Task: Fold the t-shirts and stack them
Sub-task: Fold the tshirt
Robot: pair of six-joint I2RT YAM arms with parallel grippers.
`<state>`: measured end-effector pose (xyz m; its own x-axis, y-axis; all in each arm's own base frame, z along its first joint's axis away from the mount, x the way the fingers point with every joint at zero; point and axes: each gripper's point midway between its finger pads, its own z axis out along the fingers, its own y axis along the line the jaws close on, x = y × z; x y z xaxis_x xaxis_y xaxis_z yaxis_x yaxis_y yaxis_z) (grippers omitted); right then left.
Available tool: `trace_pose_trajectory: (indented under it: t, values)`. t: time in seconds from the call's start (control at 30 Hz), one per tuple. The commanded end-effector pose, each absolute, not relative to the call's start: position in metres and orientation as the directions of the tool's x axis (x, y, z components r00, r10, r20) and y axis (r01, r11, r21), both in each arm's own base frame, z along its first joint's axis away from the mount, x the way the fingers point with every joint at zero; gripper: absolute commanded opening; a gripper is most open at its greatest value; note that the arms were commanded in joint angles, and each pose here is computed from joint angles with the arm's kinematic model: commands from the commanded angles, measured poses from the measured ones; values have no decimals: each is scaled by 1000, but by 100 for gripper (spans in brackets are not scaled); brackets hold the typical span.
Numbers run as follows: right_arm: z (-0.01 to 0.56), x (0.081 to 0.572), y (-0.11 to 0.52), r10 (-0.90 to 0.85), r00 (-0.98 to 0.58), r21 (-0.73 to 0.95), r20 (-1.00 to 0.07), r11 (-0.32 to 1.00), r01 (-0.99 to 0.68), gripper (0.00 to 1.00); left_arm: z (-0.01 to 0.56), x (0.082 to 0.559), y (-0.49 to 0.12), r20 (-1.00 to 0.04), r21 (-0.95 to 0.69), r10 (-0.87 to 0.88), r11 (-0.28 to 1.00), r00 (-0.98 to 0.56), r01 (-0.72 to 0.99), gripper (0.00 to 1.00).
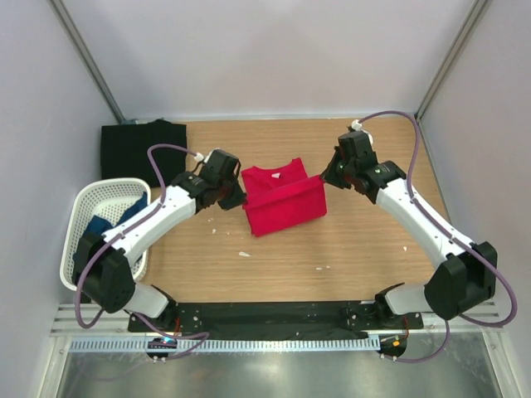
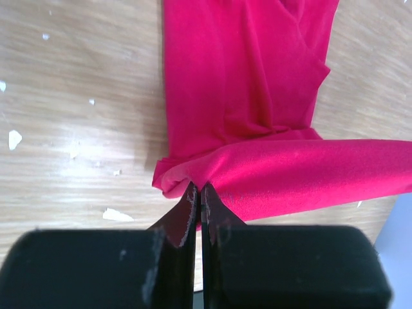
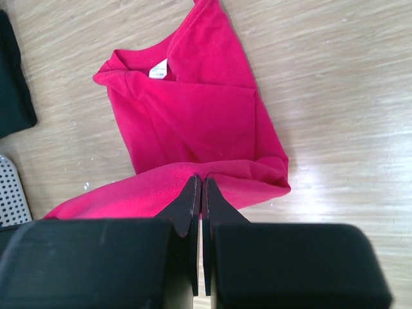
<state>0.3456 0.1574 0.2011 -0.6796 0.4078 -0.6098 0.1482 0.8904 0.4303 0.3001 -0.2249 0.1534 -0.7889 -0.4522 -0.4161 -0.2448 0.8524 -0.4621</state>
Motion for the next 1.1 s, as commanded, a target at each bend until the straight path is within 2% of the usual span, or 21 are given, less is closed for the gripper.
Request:
trace_pose_trajectory:
  t: [0.0,0.33,0.77,1.07]
  values:
    - [233,382,145,436,-565,437,-700,888,143,1,170,322,-224,-451,-483,-445,851,-774,-208,0]
    - [228,423,138,475,-546,473,-690,867,157,1,170,360,-227,-461,-460,-423,866,-780,-197,0]
    - [191,475,141,494,-577,485,-651,855,184,1,166,415,-215,-466,-444,-434,868,-771,-220,0]
    - [169,514,144,490,-587,480,-644,857,189,1,142,451,-212,-449,-431,-440,869,-778,-243,0]
